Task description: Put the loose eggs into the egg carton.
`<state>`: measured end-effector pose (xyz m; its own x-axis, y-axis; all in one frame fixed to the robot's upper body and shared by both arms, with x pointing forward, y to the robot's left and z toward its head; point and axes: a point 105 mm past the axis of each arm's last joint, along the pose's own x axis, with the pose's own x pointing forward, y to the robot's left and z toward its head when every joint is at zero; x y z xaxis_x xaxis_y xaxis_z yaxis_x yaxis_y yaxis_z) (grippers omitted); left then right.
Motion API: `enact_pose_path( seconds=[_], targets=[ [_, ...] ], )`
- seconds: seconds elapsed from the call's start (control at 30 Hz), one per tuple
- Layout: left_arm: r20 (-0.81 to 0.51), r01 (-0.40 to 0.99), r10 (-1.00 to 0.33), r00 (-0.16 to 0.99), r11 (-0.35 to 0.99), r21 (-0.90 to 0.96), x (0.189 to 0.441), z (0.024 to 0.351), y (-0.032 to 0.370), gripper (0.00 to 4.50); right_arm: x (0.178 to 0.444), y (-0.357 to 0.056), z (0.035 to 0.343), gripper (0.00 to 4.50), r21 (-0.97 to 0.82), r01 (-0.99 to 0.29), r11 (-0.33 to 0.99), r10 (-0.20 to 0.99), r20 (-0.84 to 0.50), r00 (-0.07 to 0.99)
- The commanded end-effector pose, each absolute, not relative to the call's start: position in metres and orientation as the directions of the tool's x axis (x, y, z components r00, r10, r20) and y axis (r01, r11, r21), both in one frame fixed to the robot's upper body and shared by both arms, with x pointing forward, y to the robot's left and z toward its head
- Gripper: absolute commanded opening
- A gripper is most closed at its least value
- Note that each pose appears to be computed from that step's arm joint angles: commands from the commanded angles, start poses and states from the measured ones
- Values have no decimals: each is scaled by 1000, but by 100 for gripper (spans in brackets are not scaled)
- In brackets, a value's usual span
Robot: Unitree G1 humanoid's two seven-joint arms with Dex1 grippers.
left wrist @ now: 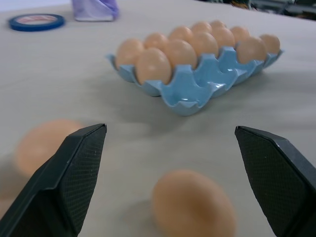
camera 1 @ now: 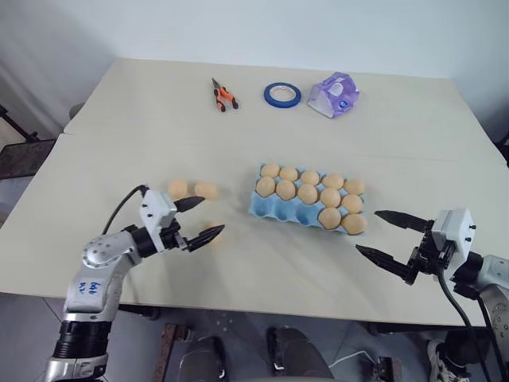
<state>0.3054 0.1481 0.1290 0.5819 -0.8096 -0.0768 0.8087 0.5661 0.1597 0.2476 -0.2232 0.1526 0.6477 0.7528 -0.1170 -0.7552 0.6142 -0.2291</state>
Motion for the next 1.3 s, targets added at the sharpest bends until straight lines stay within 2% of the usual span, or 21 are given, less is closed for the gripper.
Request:
enact_pose_path(
  seconds=[0.03,0.4,0.5,0.67,0.73,0.87,0.97,1.1,1.3],
  targets=[
    [-108,806,-802,588,569,166,308,122,144,443,242,-225,167,450,-282,-733,618,743,-95,663],
    [-252,811,-772,584,569,136,304,99,148,443,236,-227,165,450,-281,-716,639,723,-99,684],
    [-252,801,-762,597,584,131,306,98,149,390,237,-227,165,450,-282,-716,638,723,-98,683],
    [-231,806,-773,591,577,131,307,104,146,238,239,-227,166,450,-287,-717,635,725,-98,682],
    [-208,820,-793,572,560,120,305,108,140,212,240,-227,166,450,-288,-717,635,725,-98,682],
    [-127,850,-841,526,515,108,302,122,111,211,240,-227,166,450,-289,-715,637,723,-96,684],
    [-26,868,-871,490,485,101,303,138,74,211,240,-227,167,450,-290,-711,641,720,-93,687],
    [53,871,-877,477,480,100,313,151,35,211,238,-228,169,450,-290,-705,647,718,-80,692],
    [80,891,-897,434,441,109,327,161,-14,211,227,-225,177,450,-286,-712,641,739,-20,674]
  ],
)
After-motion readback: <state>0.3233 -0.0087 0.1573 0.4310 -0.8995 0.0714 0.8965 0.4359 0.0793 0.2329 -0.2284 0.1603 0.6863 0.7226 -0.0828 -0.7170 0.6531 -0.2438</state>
